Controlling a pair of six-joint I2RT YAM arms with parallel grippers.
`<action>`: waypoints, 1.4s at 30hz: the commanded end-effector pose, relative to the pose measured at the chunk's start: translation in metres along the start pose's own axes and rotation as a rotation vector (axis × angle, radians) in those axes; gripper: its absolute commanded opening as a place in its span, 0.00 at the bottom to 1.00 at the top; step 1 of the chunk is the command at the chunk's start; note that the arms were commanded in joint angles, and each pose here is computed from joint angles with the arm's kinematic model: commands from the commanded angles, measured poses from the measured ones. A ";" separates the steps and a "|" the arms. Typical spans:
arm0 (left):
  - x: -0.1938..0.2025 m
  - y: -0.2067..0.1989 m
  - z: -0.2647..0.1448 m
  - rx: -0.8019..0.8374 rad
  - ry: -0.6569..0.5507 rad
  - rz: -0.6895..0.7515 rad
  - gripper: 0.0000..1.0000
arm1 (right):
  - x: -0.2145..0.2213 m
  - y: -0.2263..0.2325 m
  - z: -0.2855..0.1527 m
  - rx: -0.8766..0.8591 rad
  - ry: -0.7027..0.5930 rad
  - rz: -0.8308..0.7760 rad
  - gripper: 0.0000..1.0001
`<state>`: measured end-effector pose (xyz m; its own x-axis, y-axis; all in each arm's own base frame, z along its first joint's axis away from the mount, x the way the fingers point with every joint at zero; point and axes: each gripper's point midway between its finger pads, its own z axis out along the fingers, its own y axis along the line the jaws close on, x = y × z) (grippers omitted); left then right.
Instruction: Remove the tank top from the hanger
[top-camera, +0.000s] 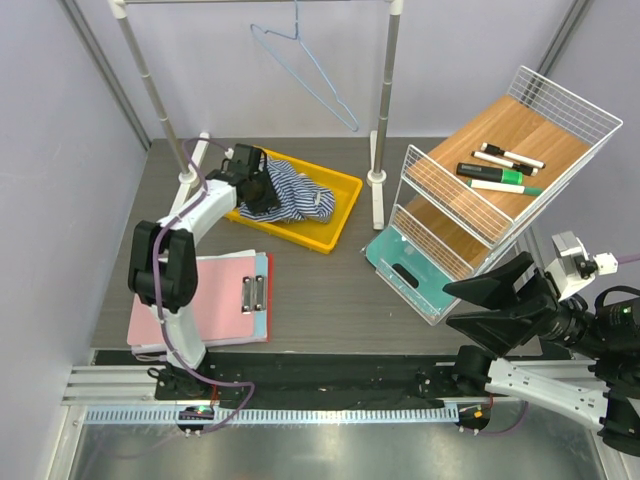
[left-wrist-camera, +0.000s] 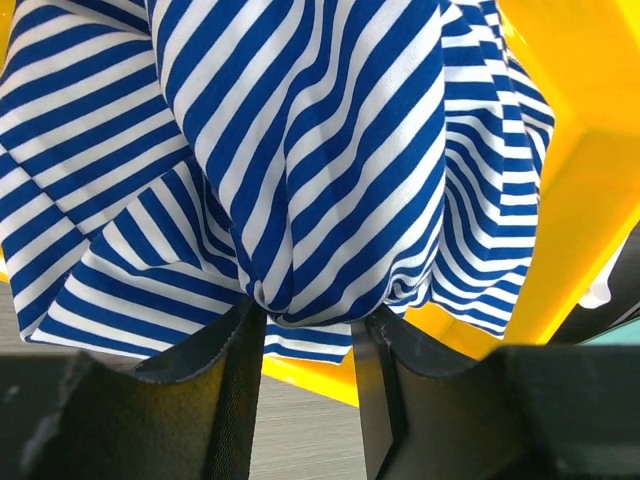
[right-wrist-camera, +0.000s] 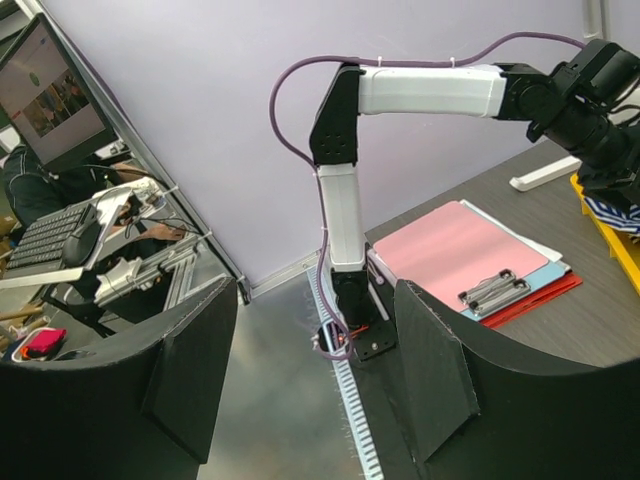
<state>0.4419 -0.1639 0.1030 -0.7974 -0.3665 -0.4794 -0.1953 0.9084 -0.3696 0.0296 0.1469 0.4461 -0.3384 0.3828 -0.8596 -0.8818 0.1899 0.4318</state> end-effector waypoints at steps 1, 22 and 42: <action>-0.018 -0.014 -0.012 0.040 -0.061 0.012 0.41 | -0.013 0.003 -0.006 0.008 -0.043 -0.002 0.69; -0.004 -0.042 -0.148 0.188 -0.210 0.139 0.85 | -0.001 -0.006 -0.017 0.036 -0.016 -0.033 0.71; 0.174 -0.069 -0.332 1.177 -0.199 0.223 1.00 | 0.054 -0.031 -0.039 0.023 -0.043 0.022 0.81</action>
<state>0.1635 -0.2198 0.2705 -0.6610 -0.3102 -0.6833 0.5207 0.4661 -0.7153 0.0278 0.1362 0.3700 -0.3430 0.3518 -0.8710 -0.8722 0.2249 0.4344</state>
